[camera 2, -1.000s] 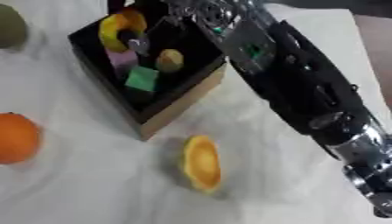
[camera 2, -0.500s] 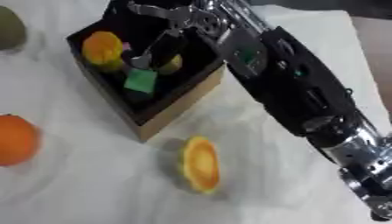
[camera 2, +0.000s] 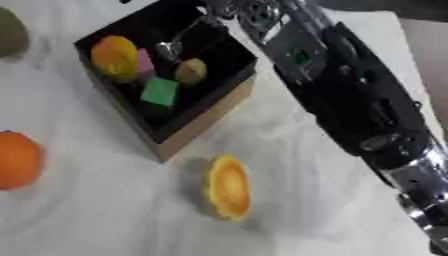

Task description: Pick up objects on the table and place them in the box.

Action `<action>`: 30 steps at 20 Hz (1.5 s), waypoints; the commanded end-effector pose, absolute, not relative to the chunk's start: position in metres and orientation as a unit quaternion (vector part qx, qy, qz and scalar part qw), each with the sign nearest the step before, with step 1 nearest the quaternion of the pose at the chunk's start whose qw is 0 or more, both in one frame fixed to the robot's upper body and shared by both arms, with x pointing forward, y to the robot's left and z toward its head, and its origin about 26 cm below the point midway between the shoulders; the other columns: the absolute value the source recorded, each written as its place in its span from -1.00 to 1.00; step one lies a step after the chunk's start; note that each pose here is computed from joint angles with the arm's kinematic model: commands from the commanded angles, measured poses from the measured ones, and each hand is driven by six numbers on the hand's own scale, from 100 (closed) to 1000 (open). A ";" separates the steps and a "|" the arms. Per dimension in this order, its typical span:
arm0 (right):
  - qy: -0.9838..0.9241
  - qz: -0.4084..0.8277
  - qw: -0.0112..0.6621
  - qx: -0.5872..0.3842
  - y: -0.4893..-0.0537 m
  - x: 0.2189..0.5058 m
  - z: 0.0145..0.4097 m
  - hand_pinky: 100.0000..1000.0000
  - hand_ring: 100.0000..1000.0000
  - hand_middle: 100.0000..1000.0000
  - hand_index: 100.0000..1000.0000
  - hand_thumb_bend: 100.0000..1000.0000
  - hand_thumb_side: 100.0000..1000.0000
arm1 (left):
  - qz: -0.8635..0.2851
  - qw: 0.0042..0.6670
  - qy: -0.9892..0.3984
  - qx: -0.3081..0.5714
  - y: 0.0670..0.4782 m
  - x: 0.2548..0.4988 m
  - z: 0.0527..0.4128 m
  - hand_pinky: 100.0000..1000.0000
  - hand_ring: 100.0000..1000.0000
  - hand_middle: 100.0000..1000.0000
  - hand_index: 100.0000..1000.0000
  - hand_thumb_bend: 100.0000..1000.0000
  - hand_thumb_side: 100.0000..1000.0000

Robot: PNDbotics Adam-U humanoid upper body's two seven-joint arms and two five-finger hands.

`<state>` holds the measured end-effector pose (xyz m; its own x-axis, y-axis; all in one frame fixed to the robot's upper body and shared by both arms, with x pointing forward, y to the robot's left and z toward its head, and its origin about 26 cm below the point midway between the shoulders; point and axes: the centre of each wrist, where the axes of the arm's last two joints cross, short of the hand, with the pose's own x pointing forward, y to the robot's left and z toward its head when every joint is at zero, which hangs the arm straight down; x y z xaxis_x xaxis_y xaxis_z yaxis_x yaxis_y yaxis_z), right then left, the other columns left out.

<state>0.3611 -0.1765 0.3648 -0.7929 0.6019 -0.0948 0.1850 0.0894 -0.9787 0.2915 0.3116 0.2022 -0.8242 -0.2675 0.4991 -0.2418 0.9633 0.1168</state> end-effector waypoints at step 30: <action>-0.626 0.748 0.108 -0.191 -0.237 0.297 0.251 0.79 0.88 0.60 0.67 -1.00 -0.59 | -0.019 0.273 -0.951 0.145 0.315 0.286 0.199 0.69 0.45 0.42 0.57 -1.00 -0.17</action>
<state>0.3004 -0.2387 0.2477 -0.9052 0.4063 -0.1247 0.0615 -0.1651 -0.9844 0.2882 0.3146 0.1933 -0.8005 -0.2792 0.5304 -0.2625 0.9588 0.1086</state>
